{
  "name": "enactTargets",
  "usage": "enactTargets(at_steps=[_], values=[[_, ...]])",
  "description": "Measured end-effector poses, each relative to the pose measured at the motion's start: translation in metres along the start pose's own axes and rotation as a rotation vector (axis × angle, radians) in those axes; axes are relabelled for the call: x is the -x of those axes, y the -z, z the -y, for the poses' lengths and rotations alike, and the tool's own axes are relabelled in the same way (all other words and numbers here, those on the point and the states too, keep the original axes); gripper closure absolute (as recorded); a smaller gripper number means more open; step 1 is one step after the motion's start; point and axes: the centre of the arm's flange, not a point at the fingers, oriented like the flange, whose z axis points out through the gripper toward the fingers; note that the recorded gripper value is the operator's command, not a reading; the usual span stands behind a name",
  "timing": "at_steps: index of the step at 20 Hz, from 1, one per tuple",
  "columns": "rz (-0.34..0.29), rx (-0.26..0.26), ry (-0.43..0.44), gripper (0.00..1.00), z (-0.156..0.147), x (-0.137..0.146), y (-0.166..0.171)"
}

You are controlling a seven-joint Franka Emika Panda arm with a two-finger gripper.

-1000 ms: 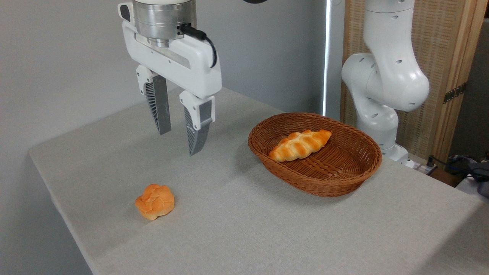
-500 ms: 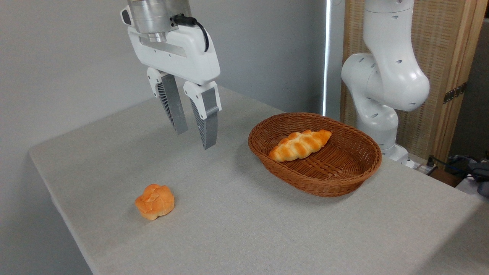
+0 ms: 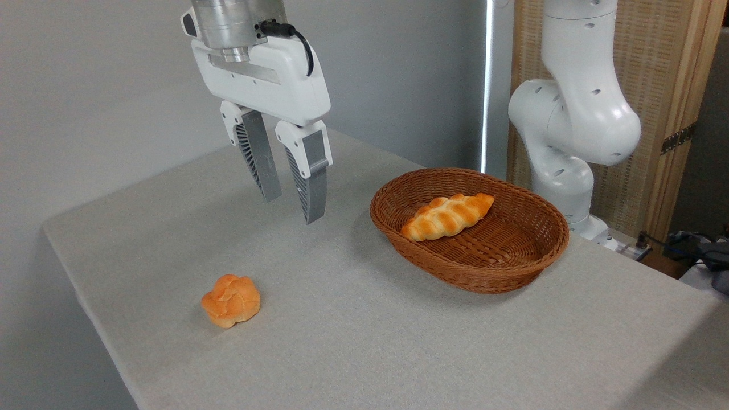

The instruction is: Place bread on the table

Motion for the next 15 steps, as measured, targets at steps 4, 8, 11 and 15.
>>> enactTargets(at_steps=[4, 8, 11, 15], values=[[-0.001, 0.000, 0.000, 0.00, -0.0004, 0.0007, 0.0011], [-0.001, 0.004, -0.004, 0.00, -0.0037, 0.0027, 0.0039], [0.002, 0.006, -0.010, 0.00, -0.0072, 0.0022, 0.0034], [0.004, 0.009, -0.010, 0.00, -0.0071, 0.0024, 0.0018]])
